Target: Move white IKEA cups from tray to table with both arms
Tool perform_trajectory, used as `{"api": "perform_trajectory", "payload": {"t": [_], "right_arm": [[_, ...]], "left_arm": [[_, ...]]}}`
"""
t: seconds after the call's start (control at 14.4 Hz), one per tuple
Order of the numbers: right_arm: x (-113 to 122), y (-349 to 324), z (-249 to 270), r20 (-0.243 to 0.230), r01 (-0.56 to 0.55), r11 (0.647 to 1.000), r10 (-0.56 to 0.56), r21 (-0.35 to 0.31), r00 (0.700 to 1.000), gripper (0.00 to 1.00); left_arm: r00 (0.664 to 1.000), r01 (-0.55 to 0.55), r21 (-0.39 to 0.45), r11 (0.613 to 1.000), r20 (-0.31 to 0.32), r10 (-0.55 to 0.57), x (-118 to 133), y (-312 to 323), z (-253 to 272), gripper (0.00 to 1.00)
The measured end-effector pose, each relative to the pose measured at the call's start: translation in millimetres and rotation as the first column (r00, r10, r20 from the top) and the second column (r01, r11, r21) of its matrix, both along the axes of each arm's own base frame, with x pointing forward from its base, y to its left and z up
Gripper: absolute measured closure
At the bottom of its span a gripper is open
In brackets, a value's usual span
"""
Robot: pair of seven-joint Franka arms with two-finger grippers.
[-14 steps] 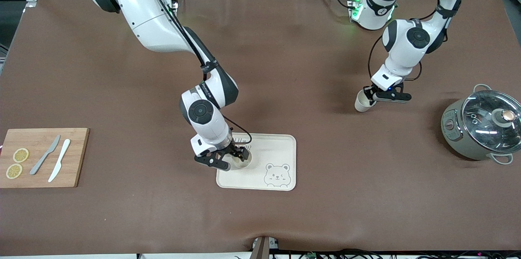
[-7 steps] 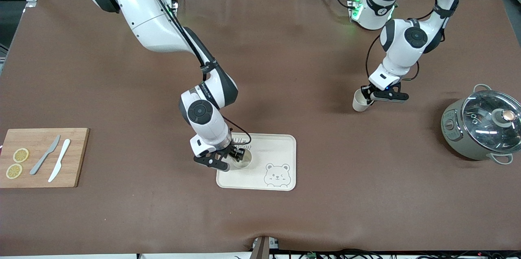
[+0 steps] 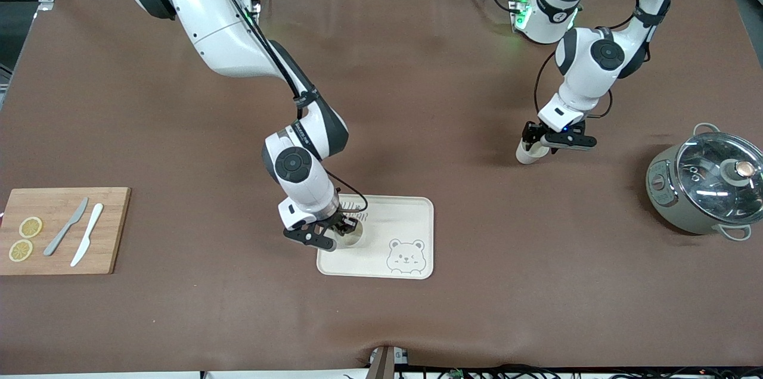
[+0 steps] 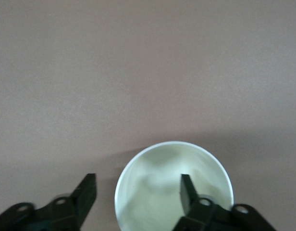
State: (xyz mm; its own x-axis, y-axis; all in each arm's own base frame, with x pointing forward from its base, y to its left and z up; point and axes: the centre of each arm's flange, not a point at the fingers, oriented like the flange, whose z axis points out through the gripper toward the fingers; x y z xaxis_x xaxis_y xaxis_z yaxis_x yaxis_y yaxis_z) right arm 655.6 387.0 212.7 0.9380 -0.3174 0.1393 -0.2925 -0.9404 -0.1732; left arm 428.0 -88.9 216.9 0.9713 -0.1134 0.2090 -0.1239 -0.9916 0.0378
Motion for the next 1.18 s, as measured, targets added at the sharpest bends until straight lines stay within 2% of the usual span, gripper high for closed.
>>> {"api": "perform_trajectory", "payload": {"t": [0.07,0.14,0.42,0.76,0.97,1.18], "right_arm": [[0,0,0,0.001,0.0,1.0,0.0,0.0,1.0,0.94],[0,0,0,0.001,0.0,1.0,0.0,0.0,1.0,0.96],[2,-1,1,0.003,0.002,1.0,-0.002,-0.001,1.0,0.96],[5,-2,6,0.009,0.005,1.0,-0.005,-0.002,1.0,0.96],[8,-7,17,-0.035,0.011,1.0,-0.012,-0.029,0.999,0.96],[21,-26,48,-0.031,0.008,0.999,-0.009,-0.035,0.999,0.96]], "left_arm": [[1.0,0.0,-0.001,1.0,0.002,0.0,1,0,1,0.03],[1.0,0.0,-0.001,1.0,0.004,0.0,2,0,1,0.0],[1.0,0.0,-0.002,1.0,0.003,0.0,3,-1,3,0.0],[0.999,0.008,-0.001,1.0,-0.04,-0.008,4,-2,20,0.0],[0.998,0.017,-0.002,1.0,-0.059,-0.017,6,0,37,0.0],[0.995,0.013,-0.004,1.0,-0.099,-0.013,18,8,67,0.0]]}}
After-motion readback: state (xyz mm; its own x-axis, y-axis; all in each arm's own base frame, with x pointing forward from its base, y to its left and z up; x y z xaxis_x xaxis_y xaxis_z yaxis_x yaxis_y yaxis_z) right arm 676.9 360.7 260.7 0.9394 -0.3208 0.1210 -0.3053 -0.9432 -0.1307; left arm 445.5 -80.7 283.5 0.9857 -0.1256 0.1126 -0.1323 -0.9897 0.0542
